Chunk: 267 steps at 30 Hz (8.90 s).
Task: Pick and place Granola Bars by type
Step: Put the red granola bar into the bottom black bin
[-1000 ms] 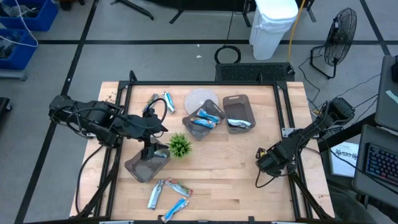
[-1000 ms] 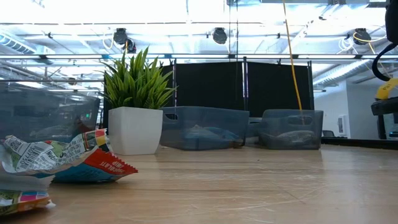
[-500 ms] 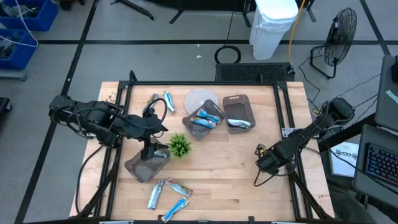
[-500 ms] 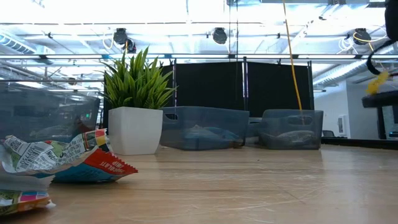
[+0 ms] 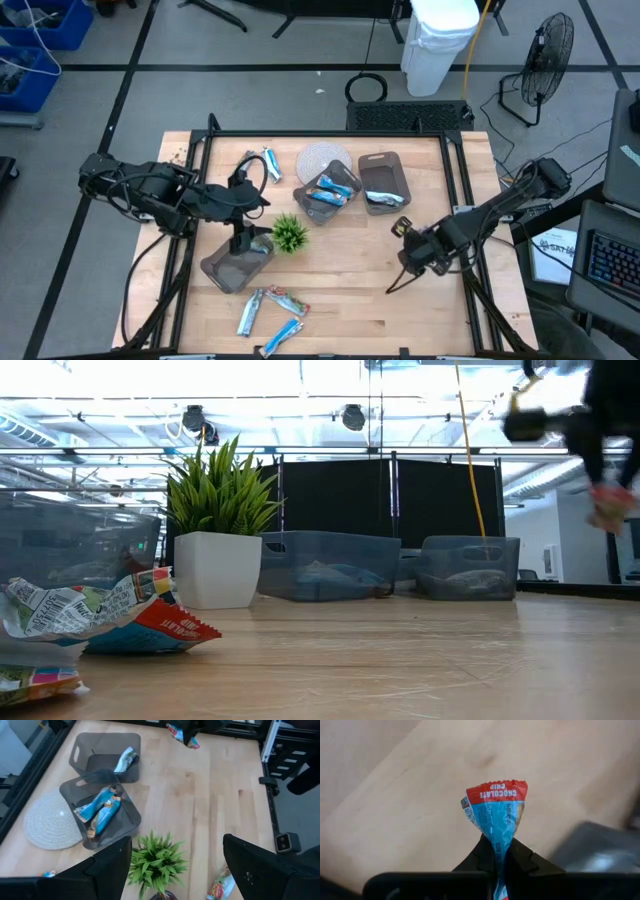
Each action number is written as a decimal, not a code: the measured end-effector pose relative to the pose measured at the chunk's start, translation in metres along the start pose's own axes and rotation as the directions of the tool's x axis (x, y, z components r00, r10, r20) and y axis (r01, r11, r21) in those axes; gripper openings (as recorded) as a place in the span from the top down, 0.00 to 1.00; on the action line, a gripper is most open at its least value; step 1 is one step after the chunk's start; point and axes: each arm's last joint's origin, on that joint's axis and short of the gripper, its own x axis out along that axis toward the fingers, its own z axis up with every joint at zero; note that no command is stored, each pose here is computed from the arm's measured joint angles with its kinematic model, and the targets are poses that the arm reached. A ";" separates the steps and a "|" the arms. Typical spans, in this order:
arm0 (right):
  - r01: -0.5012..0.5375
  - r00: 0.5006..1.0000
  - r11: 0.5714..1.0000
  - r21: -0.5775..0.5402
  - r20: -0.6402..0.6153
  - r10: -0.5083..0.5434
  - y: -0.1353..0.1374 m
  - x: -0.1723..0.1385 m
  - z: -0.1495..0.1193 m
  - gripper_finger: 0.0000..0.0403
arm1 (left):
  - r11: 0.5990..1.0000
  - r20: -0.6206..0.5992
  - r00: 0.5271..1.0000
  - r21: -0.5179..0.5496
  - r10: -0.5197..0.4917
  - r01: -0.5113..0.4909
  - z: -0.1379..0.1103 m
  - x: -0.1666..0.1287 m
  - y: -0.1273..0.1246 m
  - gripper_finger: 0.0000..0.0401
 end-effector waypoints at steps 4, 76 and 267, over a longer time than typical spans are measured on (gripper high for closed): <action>0.095 0.994 0.993 0.069 0.039 -0.097 -0.020 -0.026 0.006 0.98 | 1.000 0.003 1.000 -0.001 0.007 -0.007 0.000 0.000 0.000 0.23; -0.124 0.049 0.617 0.777 0.626 -0.779 -0.270 -0.204 0.061 1.00 | 0.986 0.623 0.782 0.138 -0.016 -0.089 0.069 -0.034 0.057 0.23; -0.013 0.348 0.596 0.803 0.563 -0.750 -0.201 -0.236 0.001 0.35 | 0.966 -0.325 0.939 0.187 -0.108 0.176 -0.200 0.113 0.018 0.20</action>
